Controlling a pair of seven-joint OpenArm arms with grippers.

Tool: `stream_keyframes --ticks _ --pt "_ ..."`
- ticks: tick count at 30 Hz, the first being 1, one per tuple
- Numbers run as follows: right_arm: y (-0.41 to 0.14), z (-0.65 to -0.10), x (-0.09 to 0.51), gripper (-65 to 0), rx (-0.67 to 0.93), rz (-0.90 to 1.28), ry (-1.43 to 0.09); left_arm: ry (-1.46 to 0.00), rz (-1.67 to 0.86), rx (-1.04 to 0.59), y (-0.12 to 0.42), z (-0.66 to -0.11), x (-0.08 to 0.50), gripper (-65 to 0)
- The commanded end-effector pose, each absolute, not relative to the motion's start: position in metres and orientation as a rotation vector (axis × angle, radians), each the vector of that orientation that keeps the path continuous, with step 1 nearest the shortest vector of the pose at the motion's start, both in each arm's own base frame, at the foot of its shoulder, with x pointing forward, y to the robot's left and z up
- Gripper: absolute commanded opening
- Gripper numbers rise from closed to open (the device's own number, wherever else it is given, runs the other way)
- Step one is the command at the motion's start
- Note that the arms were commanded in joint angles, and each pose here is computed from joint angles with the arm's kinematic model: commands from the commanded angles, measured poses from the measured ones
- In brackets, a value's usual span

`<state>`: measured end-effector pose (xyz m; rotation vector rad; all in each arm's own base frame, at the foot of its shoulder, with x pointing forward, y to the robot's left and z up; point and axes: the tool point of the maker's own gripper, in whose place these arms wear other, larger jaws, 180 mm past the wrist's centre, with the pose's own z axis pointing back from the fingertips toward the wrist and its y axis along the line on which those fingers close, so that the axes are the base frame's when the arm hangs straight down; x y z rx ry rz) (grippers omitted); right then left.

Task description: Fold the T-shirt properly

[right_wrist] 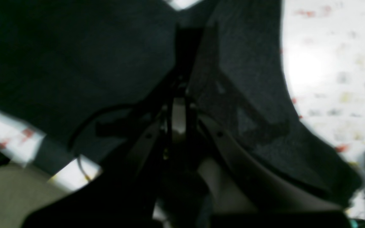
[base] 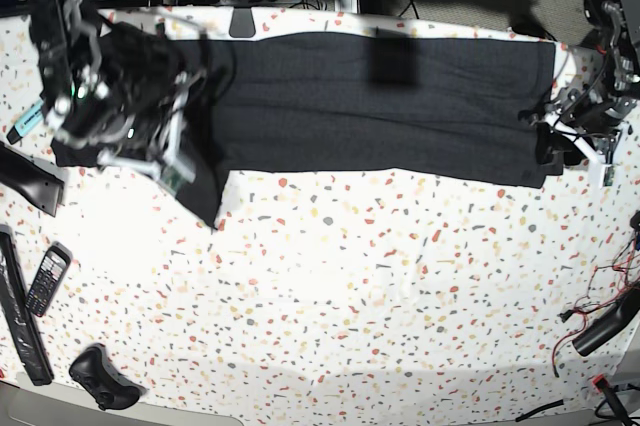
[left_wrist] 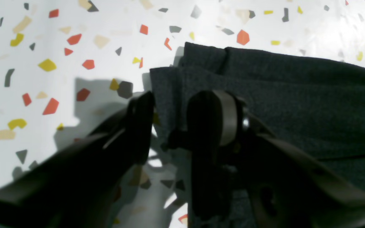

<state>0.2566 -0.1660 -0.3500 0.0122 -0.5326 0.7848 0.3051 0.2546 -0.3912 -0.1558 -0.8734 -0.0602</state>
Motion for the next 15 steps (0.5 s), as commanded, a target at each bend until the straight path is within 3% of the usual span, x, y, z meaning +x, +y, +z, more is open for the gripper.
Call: stream_keyframes --ticks 1,15 --pt "-0.161 -0.339 0.255 -65.0 0.014 0.802 -0.570 -0.931 -0.068 -0.144 0.260 -0.374 0.315 -37.3" --pt "-0.115 -0.335 0.180 -65.0 0.215 0.834 -0.534 -0.930 -0.068 -0.144 0.260 -0.374 0.315 -37.3"
